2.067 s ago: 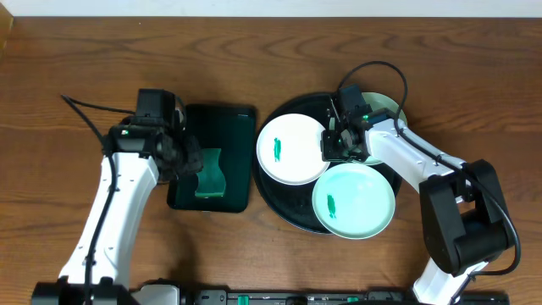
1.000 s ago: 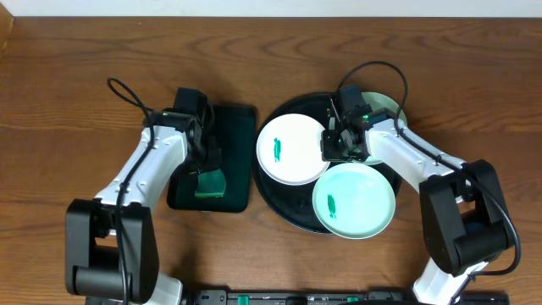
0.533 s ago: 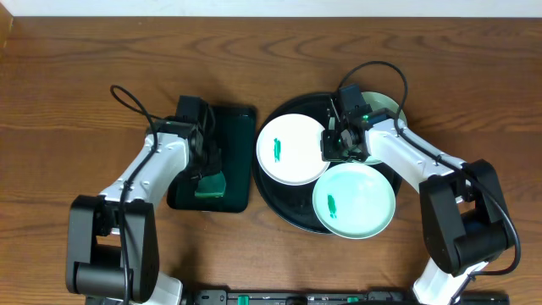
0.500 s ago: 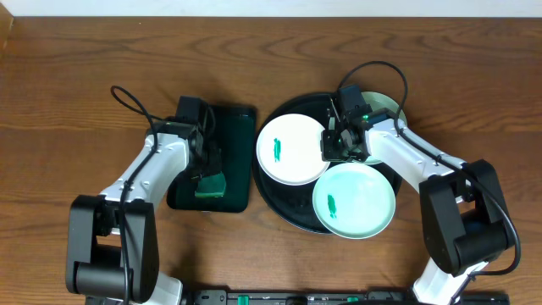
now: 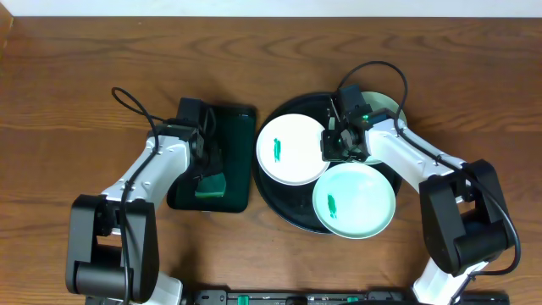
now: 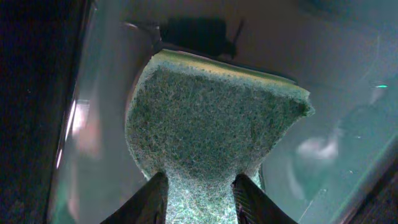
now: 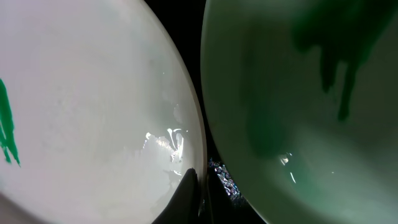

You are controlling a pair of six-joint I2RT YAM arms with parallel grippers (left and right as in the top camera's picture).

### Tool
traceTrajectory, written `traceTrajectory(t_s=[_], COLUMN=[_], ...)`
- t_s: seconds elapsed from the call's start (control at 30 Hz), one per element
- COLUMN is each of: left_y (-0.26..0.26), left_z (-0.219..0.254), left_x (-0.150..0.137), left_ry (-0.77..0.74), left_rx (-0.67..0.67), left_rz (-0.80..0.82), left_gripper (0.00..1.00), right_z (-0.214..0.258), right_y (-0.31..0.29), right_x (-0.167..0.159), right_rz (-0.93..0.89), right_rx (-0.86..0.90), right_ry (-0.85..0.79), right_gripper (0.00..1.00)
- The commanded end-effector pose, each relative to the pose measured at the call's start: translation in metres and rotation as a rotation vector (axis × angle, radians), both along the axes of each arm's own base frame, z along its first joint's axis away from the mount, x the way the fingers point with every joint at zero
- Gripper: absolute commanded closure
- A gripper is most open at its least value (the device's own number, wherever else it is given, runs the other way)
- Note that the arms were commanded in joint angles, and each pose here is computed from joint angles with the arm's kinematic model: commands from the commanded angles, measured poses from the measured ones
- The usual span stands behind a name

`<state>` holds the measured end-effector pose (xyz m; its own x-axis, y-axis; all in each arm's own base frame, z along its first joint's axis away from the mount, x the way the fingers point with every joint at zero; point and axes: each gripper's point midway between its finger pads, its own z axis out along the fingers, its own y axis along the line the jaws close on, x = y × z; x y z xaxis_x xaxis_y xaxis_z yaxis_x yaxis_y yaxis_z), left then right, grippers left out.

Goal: Clean dirty plates on tray and stack at the side
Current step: 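Lower left gripper onto the green sponge in the dark tray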

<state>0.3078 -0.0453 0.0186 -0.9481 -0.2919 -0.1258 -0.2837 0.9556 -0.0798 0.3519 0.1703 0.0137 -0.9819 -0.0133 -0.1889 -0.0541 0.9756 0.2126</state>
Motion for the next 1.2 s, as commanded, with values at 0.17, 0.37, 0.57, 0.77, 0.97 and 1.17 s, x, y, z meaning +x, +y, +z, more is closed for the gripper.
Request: traceTrajectory(t_s=[0.17, 0.37, 0.57, 0.77, 0.97, 1.17], left_y=[0.002, 0.004, 0.001, -0.008, -0.005, -0.005], left_z=[0.003, 0.001, -0.007, -0.011, -0.011, -0.011], left_x=[-0.002, -0.013, -0.021, -0.021, -0.019, -0.019], left_ry=[0.000, 0.040, 0.058, 0.041, 0.032, 0.032], left_rx=[0.015, 0.021, 0.023, 0.023, 0.039, 0.041], left_rz=[0.005, 0.005, -0.007, -0.038, -0.036, -0.035], left_gripper=[0.60, 0.60, 0.60, 0.67, 0.73, 0.72], right_z=[-0.004, -0.004, -0.004, -0.004, -0.004, -0.004], right_y=[0.003, 0.003, 0.003, 0.003, 0.003, 0.003], right_x=[-0.003, -0.003, -0.002, -0.003, -0.002, -0.002], right_rz=[0.011, 0.011, 0.011, 0.011, 0.011, 0.011], right_rx=[-0.005, -0.005, -0.004, -0.005, -0.004, -0.004], right_ry=[0.007, 0.006, 0.005, 0.006, 0.005, 0.004], right_gripper=[0.97, 0.96, 0.96, 0.97, 0.97, 0.96])
